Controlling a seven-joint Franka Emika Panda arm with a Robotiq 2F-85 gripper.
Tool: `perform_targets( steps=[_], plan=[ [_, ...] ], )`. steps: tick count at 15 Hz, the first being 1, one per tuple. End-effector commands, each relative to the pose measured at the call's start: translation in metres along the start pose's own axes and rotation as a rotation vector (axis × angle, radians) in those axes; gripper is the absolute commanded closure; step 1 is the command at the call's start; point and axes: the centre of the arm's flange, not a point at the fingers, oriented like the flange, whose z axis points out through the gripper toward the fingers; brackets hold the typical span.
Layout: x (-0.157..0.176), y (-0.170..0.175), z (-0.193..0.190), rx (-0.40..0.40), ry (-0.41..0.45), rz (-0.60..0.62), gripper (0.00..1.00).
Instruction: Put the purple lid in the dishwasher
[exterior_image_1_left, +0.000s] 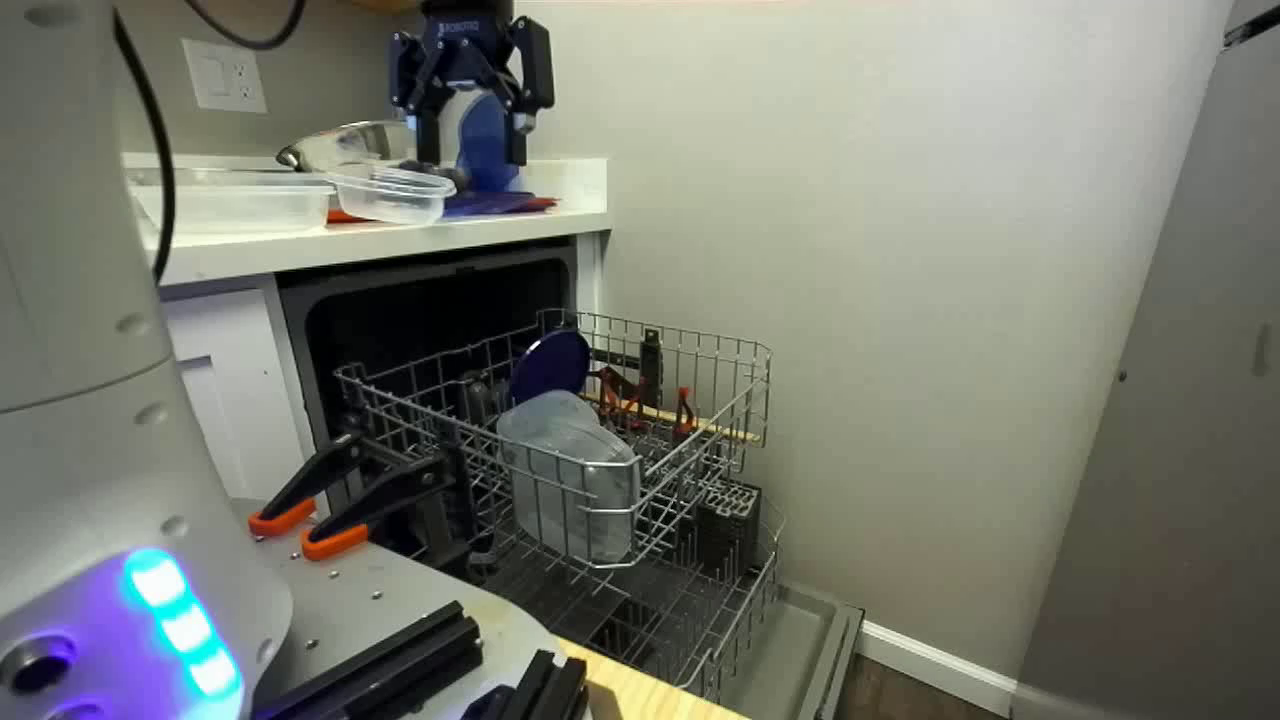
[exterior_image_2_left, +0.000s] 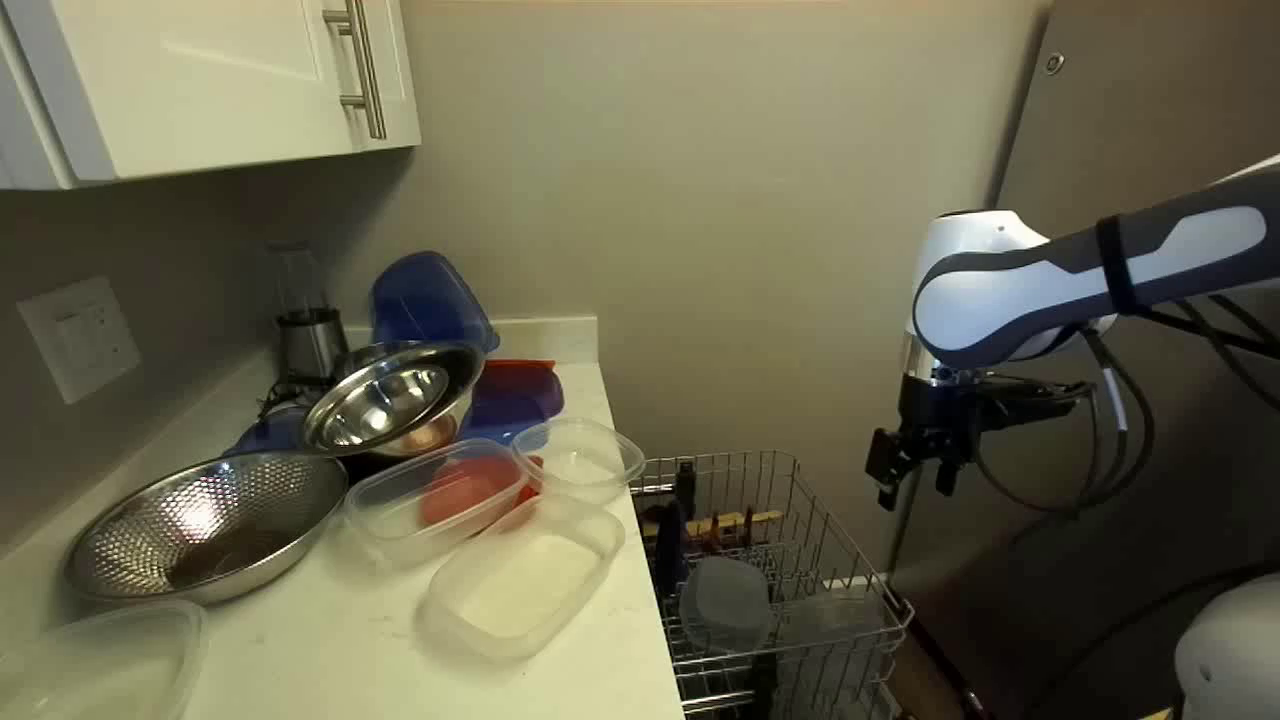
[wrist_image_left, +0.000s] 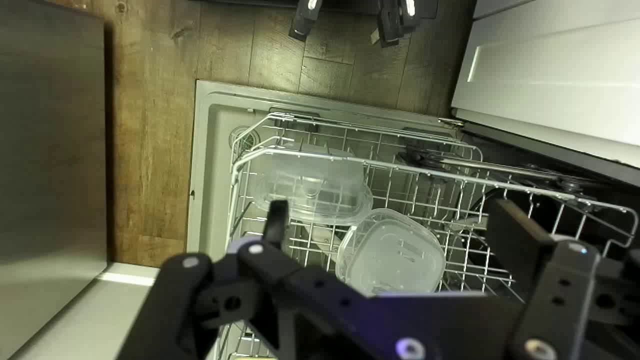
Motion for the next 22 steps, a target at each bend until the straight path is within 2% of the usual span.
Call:
perform_targets(
  steps=[1, 7, 11, 16, 22],
  plan=[
    [0.0, 0.0, 0.0, 0.0, 0.0, 0.0, 0.0],
    [0.0, 0.0, 0.0, 0.0, 0.0, 0.0, 0.0],
    [0.046, -0.003, 0.006, -0.011, 0.007, -0.018, 0.0],
    [0.083, -0.015, 0.017, -0.014, 0.005, -0.029, 0.0],
    [0.153, -0.058, 0.024, -0.047, 0.095, -0.07, 0.0]
  ],
)
